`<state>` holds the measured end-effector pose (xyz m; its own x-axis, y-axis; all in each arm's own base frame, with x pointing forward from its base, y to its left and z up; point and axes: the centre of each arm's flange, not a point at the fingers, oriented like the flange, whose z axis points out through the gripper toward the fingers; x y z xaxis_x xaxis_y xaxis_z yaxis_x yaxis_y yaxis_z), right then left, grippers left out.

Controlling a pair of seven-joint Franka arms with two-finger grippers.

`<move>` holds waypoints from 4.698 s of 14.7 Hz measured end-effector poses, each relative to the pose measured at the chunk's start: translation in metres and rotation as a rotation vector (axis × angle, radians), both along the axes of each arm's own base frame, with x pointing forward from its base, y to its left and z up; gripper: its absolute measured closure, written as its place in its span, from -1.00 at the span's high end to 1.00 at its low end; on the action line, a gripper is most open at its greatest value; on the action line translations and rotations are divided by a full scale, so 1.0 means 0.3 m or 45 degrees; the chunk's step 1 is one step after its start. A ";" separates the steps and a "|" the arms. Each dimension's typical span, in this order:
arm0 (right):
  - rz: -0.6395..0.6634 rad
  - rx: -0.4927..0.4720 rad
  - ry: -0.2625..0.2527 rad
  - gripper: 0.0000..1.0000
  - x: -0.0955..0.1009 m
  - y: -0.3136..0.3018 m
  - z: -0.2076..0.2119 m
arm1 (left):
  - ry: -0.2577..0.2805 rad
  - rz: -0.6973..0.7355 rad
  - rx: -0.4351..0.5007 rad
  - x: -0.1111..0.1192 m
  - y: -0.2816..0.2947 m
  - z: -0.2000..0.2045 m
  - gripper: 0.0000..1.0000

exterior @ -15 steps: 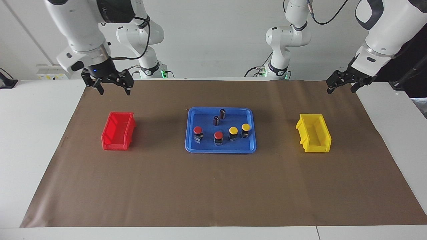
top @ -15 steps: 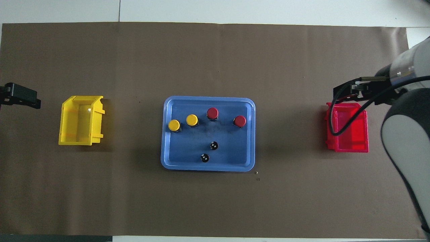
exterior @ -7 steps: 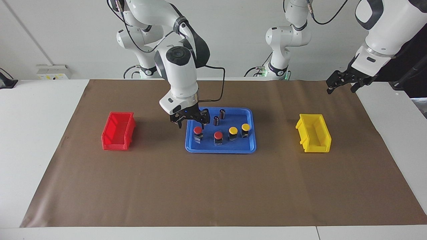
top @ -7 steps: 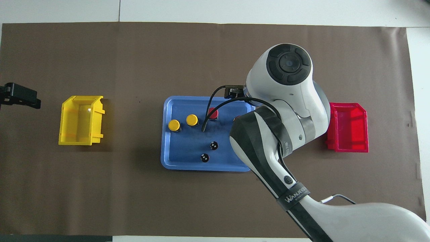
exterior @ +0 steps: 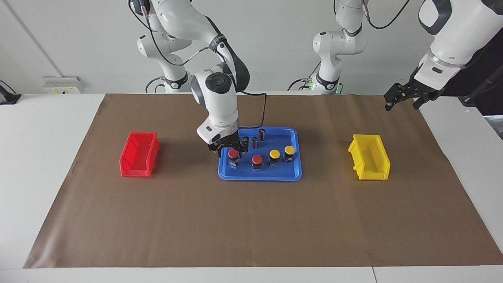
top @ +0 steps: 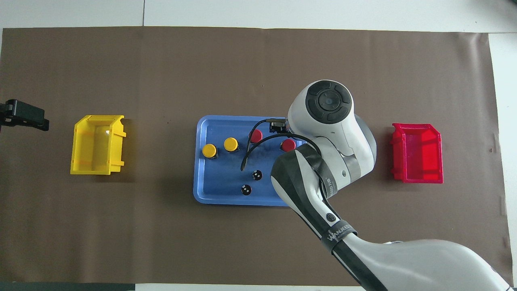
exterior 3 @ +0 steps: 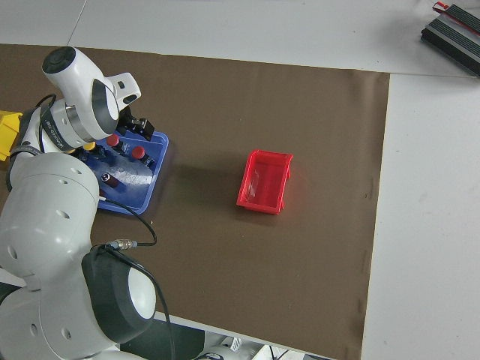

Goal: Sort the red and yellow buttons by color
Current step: 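Reach the right gripper into the tray and grasp a red button, then carry the red button to the red bin while the left gripper reaches yellow, then grasp the yellow button with the left gripper while the right gripper releases red, then drop the yellow button into the yellow bin while the right gripper reaches red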

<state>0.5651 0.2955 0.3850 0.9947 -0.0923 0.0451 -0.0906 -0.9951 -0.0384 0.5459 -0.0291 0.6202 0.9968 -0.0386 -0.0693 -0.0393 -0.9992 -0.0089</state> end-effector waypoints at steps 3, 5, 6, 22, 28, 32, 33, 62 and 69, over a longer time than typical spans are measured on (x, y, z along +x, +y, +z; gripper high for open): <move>0.005 0.002 -0.004 0.51 -0.015 0.003 -0.036 | 0.000 0.000 0.000 0.000 0.000 0.000 1.00; 0.014 0.002 -0.004 0.48 -0.027 0.013 -0.054 | 0.000 0.000 0.000 0.000 0.000 0.000 1.00; 0.017 0.001 -0.001 0.49 -0.033 0.016 -0.062 | 0.000 0.000 0.000 0.000 0.000 0.000 1.00; 0.015 -0.026 0.044 -0.18 -0.014 0.005 0.014 | 0.000 0.001 0.000 0.000 0.000 0.000 1.00; 0.181 -0.038 0.142 -0.18 0.052 -0.653 0.407 | -0.159 0.068 -0.020 0.006 -0.253 -0.092 1.00; 0.275 -0.012 0.185 -0.18 -0.023 -0.987 0.357 | -0.149 0.087 -0.035 -0.142 -0.741 -0.460 1.00; 0.291 -0.009 0.188 -0.18 -0.029 -1.023 0.336 | -0.137 0.092 -0.031 -0.165 -0.815 -0.527 1.00; 0.382 -0.030 0.050 -0.18 -0.295 -1.192 -0.112 | -0.129 0.124 -0.033 -0.213 -0.998 -0.870 -0.19; 0.382 -0.030 0.050 0.40 -0.299 -1.193 -0.110 | 0.013 0.090 0.048 -0.180 -0.919 -0.690 -0.19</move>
<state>0.4753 -0.0624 0.3521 0.9784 0.2066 0.0046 0.2066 -0.9783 -0.0173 0.4918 -0.3047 0.4132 0.9962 0.0348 -0.0793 0.0312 -0.9984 -0.0466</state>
